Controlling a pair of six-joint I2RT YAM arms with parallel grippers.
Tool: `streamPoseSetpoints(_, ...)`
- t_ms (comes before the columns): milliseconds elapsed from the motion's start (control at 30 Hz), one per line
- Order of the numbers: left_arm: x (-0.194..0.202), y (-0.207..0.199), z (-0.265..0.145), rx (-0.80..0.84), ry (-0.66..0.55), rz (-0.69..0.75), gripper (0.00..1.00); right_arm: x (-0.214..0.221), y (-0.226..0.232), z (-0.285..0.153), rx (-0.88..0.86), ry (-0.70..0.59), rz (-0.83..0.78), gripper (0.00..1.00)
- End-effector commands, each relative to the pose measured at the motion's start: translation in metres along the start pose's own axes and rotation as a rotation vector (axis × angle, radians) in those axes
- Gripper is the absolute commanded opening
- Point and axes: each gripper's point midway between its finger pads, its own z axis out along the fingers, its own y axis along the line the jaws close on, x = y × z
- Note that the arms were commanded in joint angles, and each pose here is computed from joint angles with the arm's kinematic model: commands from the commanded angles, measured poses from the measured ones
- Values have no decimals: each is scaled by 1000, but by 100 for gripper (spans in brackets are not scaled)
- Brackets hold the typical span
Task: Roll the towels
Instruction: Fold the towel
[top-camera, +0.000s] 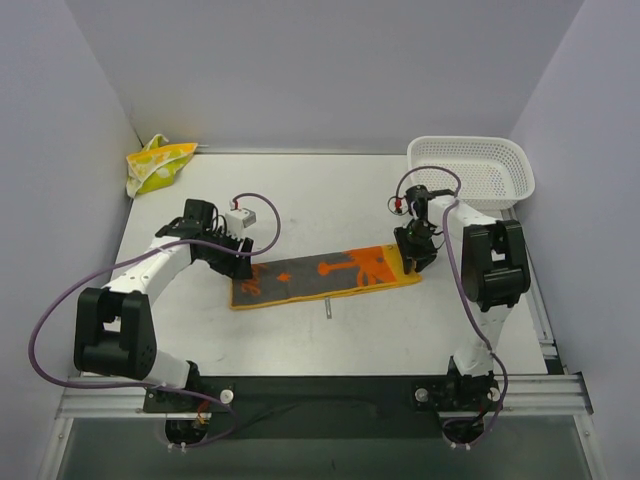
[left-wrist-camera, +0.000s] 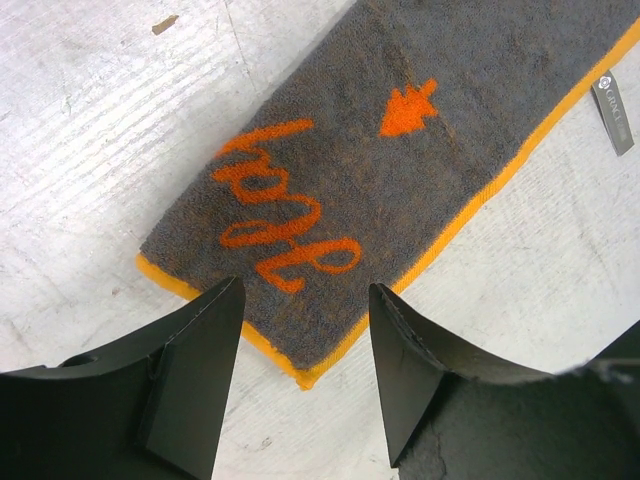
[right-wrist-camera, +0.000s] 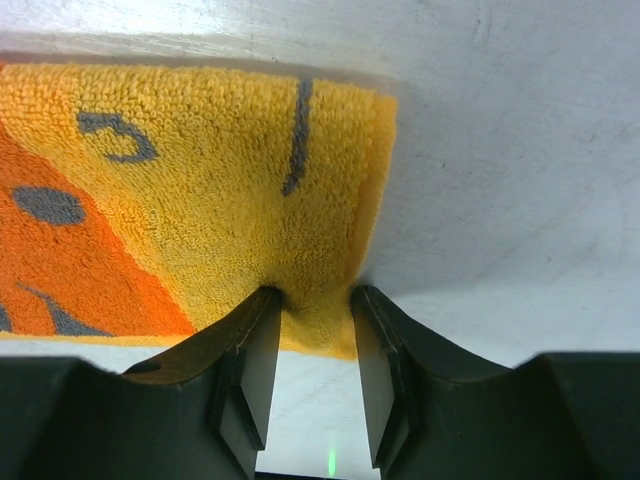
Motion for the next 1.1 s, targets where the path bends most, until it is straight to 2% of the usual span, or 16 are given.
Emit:
streamPoseSetpoints(0, -18, 2, -9, -21, -60, 12, 63, 7, -11, 9, 72, 26, 24, 36)
streamPoseSetpoints(100, -19, 1, -10, -20, -64, 14, 63, 2, -10, 0, 59, -6, 31, 47)
streamPoseSetpoints(167, -19, 0, -11, -15, -68, 22, 63, -3, -10, -11, 41, -43, 40, 48)
streamPoseSetpoints(300, -19, -1, -11, -12, -69, 25, 64, -13, -9, -23, 33, -91, 42, 48)
streamPoseSetpoints(667, -18, -1, -9, -4, -63, 26, 63, -26, -5, -16, -10, -106, 83, 47)
streamPoseSetpoints(900, -17, -1, -7, 4, -60, 25, 63, -34, -3, -32, -46, -160, 84, 46)
streamPoseSetpoints(1067, -17, -2, -4, 16, -54, 16, 63, -33, -5, -24, -33, -134, 89, 46)
